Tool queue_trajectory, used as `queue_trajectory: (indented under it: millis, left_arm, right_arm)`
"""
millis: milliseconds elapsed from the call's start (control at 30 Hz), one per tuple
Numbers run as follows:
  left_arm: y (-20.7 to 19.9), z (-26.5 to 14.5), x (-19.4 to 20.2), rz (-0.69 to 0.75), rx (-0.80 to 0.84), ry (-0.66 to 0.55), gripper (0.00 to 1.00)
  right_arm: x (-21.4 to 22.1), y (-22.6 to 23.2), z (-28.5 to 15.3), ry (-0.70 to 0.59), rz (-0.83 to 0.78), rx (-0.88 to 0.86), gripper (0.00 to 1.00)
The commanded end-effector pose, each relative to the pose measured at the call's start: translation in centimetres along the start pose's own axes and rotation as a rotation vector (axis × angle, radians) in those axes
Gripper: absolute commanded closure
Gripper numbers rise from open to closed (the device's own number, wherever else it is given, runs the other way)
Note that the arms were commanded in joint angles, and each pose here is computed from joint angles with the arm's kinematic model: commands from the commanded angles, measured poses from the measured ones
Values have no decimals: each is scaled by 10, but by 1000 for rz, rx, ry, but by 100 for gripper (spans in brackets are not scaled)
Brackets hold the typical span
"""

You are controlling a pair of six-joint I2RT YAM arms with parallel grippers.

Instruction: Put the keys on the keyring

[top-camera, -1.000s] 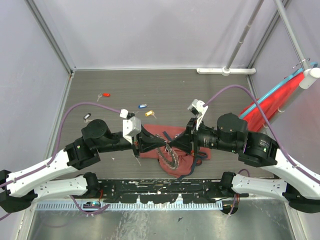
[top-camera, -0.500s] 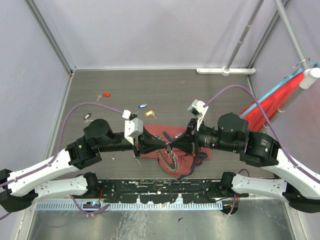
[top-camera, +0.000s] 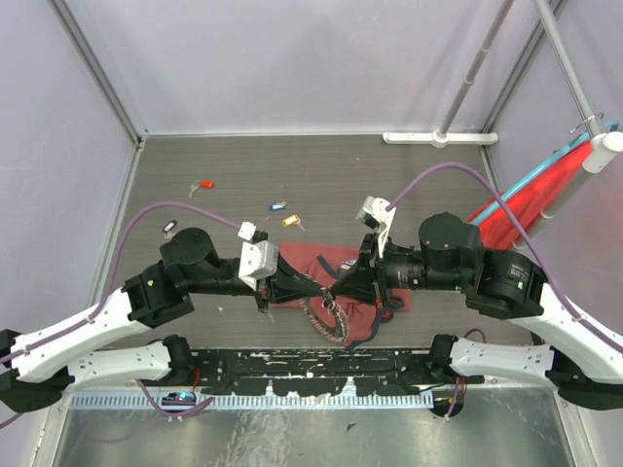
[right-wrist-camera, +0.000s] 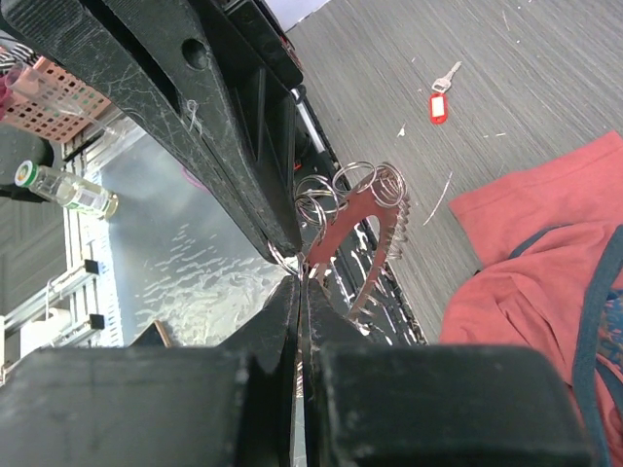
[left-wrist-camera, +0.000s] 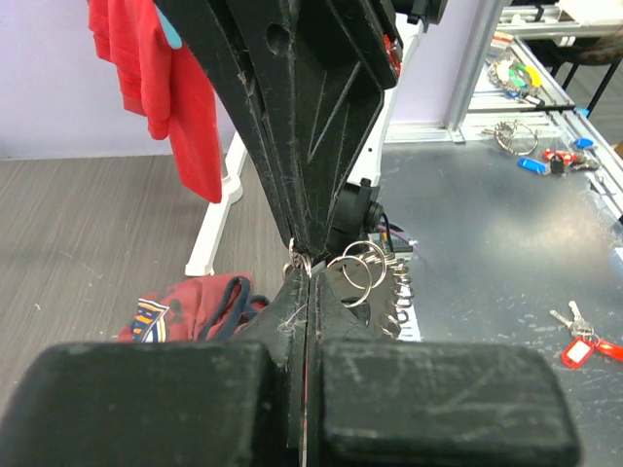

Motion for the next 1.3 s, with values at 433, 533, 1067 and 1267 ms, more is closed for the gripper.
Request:
queue_trajectory:
  millis: [433,533,1067,1267]
  left_arm:
    - [-19,-20,-32,167,130,-6,100]
    - [-19,-21,-32,174,128,2,100]
    - [-19,-23,-36,179,123,2,100]
    - [-21,-20,-38,173,147,-7,100]
  right_arm:
    - [-21,11,-2,-8,5,-34,99]
    - [-20,11,-1,18,14,-27,99]
    - [-13,7,-1,66,46,4,99]
    - [-10,6,6,65,52,-6,99]
Point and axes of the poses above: each gripper's point midway between its finger pads, its own z axis out along the fingers, its own y axis along the line the jaws close on, x = y × z, the point moved 7 cm from there along -z, back along the fingers, and after that the axes turned 2 degrees about -z, right-handed, at the moved point
